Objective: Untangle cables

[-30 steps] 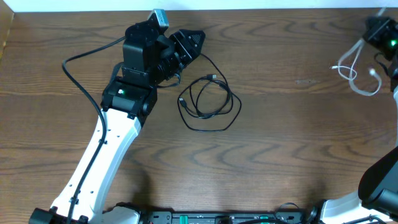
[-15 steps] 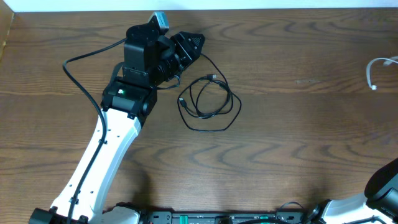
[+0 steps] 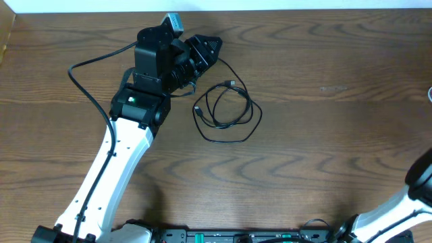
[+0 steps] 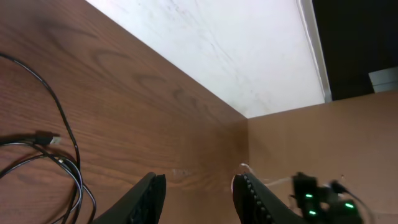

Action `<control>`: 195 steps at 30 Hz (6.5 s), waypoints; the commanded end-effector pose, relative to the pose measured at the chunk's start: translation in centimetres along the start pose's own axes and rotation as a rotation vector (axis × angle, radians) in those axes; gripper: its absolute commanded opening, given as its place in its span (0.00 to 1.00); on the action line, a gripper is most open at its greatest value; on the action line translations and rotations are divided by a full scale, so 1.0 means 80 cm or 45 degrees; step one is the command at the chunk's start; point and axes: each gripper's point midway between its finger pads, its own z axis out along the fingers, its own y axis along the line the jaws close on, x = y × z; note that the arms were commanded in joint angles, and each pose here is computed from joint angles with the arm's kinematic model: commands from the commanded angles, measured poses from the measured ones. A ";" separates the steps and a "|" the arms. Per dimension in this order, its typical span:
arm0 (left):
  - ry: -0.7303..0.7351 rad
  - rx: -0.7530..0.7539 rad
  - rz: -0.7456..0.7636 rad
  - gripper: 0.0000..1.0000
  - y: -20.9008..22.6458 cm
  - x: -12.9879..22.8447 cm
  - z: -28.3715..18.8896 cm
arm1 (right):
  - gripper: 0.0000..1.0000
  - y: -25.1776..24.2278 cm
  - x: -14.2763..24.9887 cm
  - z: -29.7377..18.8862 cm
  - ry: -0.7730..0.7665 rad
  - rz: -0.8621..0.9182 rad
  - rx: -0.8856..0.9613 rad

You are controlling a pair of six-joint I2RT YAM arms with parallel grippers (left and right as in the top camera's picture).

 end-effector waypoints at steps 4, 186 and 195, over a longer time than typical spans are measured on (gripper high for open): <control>-0.013 -0.019 0.010 0.40 0.002 -0.001 -0.003 | 0.09 -0.001 0.087 0.025 0.198 -0.055 -0.034; -0.872 0.198 0.262 0.07 -0.148 -0.127 -0.174 | 0.65 0.459 0.281 -0.653 1.109 -0.445 -2.667; -0.795 0.268 0.222 0.07 -0.156 -0.116 -0.168 | 0.48 0.504 0.317 -0.677 1.066 -0.527 -2.345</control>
